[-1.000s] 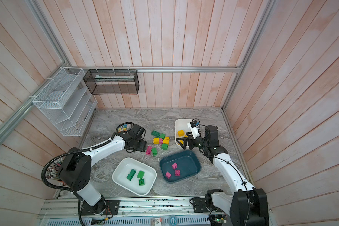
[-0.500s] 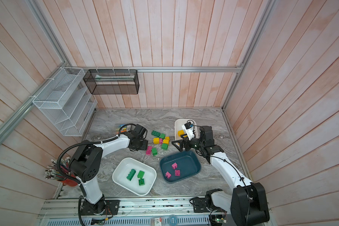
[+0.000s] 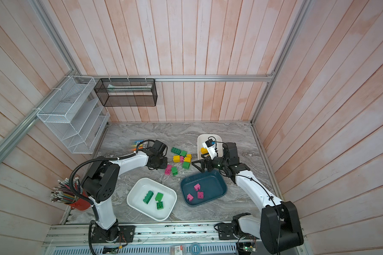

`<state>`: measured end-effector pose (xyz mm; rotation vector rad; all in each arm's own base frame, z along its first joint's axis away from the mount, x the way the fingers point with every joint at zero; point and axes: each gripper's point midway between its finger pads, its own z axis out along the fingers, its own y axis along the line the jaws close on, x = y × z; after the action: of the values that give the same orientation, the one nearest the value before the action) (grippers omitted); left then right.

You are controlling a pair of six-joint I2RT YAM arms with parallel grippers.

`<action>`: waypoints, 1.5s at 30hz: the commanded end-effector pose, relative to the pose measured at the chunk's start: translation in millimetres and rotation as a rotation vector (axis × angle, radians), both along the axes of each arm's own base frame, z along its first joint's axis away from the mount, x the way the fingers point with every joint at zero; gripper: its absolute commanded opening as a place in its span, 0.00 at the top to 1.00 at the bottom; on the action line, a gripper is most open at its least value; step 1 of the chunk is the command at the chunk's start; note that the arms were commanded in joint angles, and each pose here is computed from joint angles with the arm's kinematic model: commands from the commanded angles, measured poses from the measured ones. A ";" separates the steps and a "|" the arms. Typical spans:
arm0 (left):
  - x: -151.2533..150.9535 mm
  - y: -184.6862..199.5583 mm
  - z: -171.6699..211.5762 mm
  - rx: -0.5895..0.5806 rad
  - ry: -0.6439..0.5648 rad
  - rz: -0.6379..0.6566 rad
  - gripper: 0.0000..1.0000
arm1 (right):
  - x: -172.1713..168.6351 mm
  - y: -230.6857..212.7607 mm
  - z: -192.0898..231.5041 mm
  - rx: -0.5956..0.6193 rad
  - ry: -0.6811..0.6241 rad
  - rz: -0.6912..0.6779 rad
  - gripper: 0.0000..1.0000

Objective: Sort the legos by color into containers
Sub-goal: 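Carry the green brick with the left gripper into the near white tray and release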

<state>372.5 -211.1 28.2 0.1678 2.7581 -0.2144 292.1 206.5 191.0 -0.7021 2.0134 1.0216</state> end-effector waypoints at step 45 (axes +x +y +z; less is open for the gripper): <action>-223.8 -45.6 47.7 -0.239 0.284 -0.332 0.40 | 25.8 -27.0 -5.7 -0.088 0.008 -0.052 0.02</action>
<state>140.9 -250.9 65.2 0.5448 2.9753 -0.6622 316.6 181.7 180.3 -0.6825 2.0930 0.9286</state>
